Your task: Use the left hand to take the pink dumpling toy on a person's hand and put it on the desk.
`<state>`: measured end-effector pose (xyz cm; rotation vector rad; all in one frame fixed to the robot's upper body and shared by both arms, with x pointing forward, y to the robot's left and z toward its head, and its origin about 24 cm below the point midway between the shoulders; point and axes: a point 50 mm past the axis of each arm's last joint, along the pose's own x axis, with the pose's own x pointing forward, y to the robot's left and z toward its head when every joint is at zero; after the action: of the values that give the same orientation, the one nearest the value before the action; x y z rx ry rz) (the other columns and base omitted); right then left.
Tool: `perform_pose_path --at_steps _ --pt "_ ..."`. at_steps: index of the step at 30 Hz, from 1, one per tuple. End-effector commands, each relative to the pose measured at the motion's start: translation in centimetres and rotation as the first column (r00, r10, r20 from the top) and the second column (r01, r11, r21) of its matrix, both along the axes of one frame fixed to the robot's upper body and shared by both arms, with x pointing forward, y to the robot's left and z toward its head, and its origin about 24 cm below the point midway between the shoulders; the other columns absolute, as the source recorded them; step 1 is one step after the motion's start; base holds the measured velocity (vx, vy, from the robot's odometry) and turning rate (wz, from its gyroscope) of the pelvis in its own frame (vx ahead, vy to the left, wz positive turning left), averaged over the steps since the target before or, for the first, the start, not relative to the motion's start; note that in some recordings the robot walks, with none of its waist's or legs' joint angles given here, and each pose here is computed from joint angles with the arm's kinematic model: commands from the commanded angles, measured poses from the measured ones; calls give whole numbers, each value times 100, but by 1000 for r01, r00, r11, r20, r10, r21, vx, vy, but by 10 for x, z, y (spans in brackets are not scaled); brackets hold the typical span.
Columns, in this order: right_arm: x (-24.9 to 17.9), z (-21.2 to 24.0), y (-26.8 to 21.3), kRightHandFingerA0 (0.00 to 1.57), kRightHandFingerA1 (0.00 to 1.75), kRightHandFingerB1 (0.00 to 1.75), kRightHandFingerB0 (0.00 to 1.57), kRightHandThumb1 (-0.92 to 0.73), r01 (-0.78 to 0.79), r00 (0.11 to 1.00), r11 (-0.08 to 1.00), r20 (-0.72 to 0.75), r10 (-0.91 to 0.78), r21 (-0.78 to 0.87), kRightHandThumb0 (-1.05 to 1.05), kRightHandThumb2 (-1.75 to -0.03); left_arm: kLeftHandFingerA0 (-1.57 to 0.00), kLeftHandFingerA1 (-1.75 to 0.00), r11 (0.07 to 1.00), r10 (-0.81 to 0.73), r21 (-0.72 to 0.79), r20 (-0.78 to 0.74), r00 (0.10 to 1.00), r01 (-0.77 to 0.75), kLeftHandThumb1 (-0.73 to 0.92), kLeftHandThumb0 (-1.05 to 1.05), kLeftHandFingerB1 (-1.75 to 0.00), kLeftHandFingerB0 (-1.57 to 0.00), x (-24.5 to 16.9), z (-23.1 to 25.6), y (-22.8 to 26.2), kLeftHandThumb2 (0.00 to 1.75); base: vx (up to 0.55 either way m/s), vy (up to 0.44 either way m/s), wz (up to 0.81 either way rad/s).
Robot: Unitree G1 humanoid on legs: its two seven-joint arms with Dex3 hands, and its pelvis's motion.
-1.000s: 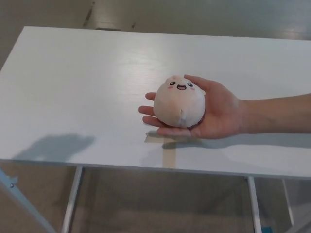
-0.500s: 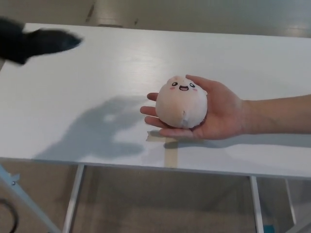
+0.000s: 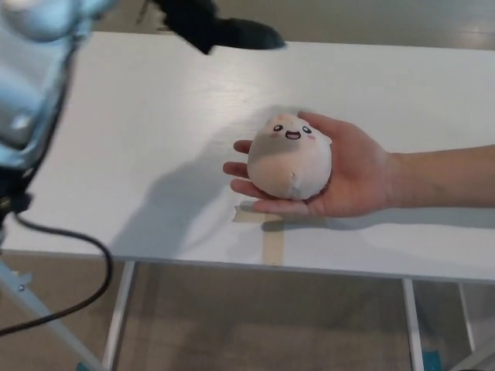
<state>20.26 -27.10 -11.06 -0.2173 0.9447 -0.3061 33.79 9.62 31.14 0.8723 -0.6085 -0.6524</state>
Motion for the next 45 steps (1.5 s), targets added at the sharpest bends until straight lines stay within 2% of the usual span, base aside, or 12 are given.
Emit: perform_pose_path --at_steps 1,13,14,15,30,33,34,36,38,39,42,45 --pt "-1 0 -2 66 45 42 54 -70 -4 1000 999 -24 5 39 -21 -61 -26 -43 815 276 537 -30 961 -217 39 -60 -34 -12 39 -42 -43 68 0 0 0" --pt "-4 -2 -2 64 44 43 57 -70 -23 999 998 -39 25 55 -22 -61 -56 -46 747 359 646 -192 913 -157 40 -48 -28 -21 49 -90 -53 53 0 0 0" --pt "-8 -4 -2 63 44 43 57 -70 -25 998 998 -51 28 54 -22 -61 -43 -63 743 362 654 -215 907 -142 22 -29 -45 -6 47 -95 -54 79 0 0 0" --pt "-11 -6 -3 62 44 43 57 -70 -27 998 998 -60 31 53 -22 -61 -51 -43 737 359 663 -227 905 -126 40 -50 -28 -20 44 -101 -55 53 0 0 0" --pt "-10 -6 0 62 44 47 64 -69 -36 997 998 -61 39 56 -20 -61 -55 -53 671 352 740 -260 899 -48 36 -60 -35 -13 31 -122 -60 68 0 0 0" --pt "-10 -6 0 62 44 46 63 -69 -43 997 997 -63 47 56 -20 -61 -60 -53 675 349 738 -293 890 -22 37 -54 -35 -16 27 -131 -64 64 0 0 0" --pt "-10 -6 0 62 44 46 62 -69 -42 997 998 -62 45 56 -20 -61 -58 -69 678 343 735 -299 890 -15 26 -26 -46 -9 26 -134 -65 80 0 0 0" --pt "-10 -6 0 61 44 46 62 -69 -41 997 998 -62 45 57 -20 -61 -66 -61 680 336 733 -302 892 -8 38 -45 -38 -23 25 -135 -65 65 0 0 0" --pt "-10 -6 0 61 43 46 61 -69 -42 997 997 -61 46 60 -20 -61 -68 -73 685 321 729 -311 895 7 33 -22 -49 -18 24 -138 -65 85 0 0 0" --pt "-9 -5 -1 60 43 45 61 -69 -39 997 997 -60 43 60 -21 -61 -91 -56 677 302 736 -311 901 27 61 -23 -36 -50 24 -138 -65 58 0 0 0" --pt "-9 -5 -1 60 43 45 60 -69 -37 998 997 -58 41 60 -21 -61 -104 -63 667 284 745 -294 913 32 72 -24 -46 -70 23 -138 -66 62 0 0 0" --pt "-8 -5 -1 60 43 45 60 -69 -34 998 997 -56 37 63 -21 -61 -104 -69 666 271 746 -240 932 -1 76 -23 -46 -69 22 -137 -66 62 0 0 0"
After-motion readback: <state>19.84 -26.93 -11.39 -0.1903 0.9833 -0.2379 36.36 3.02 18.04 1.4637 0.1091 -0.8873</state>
